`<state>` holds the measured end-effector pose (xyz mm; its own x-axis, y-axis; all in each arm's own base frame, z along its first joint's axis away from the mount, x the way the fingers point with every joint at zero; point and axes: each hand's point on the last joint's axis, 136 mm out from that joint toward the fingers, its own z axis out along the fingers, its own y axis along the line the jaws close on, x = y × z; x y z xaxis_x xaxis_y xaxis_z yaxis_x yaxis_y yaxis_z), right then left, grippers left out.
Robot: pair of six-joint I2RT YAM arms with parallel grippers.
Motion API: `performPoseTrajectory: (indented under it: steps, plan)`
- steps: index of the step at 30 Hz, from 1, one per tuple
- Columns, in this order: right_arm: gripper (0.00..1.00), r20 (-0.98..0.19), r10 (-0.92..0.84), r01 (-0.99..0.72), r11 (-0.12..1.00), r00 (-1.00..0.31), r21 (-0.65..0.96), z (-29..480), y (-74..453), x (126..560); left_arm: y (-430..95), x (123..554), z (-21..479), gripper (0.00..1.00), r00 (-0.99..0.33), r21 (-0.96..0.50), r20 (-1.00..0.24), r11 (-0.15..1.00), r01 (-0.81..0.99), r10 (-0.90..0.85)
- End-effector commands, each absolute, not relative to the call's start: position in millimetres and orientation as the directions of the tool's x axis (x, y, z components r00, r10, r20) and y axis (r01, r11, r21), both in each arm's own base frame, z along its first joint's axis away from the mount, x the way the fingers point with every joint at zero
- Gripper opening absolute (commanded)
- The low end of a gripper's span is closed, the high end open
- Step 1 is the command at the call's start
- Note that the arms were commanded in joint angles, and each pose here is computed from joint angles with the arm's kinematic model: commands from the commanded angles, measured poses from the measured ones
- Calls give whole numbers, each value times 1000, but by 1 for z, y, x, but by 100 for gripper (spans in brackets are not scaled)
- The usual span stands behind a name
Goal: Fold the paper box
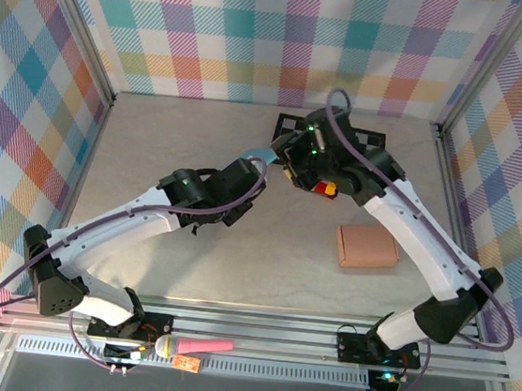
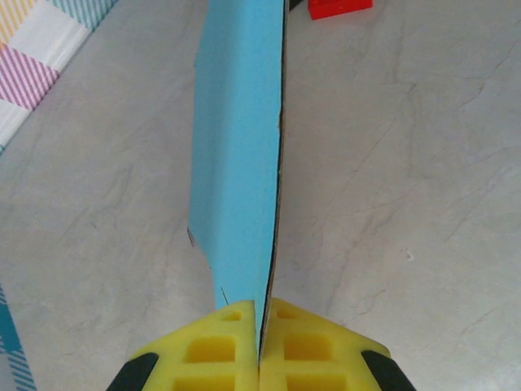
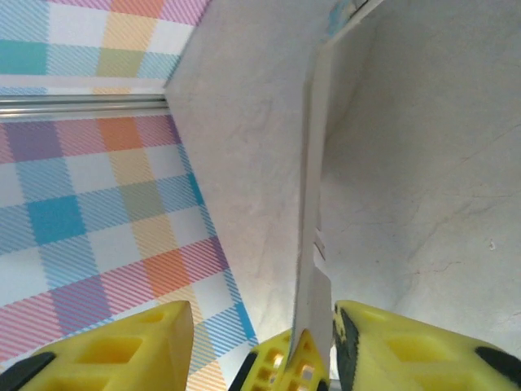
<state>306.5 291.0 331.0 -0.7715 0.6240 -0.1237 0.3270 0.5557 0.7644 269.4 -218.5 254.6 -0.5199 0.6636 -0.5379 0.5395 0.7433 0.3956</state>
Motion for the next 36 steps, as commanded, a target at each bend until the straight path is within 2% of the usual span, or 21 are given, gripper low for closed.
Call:
performPoseTrajectory:
  steps: [1, 6, 11, 27, 36]
  plan:
    - [46, -90, 627, 363, 555, -774, 749, 319, 300, 310, -218, 262, 260, 0, -560, 321, -526, 760, 566, 640]
    - [41, -111, 623, 349, 566, -774, 747, 327, 307, 321, -219, 259, 267, 0, -578, 256, -551, 781, 569, 602]
    - [33, -73, 607, 364, 564, -791, 741, 318, 318, 322, -218, 260, 272, 0, -602, 215, -552, 797, 565, 576]
    - [21, -29, 568, 372, 576, -822, 728, 300, 335, 316, -214, 263, 274, 0, -617, 189, -560, 811, 554, 553]
    - [12, -20, 562, 372, 573, -827, 730, 299, 340, 317, -213, 264, 274, 0, -623, 186, -559, 814, 550, 548]
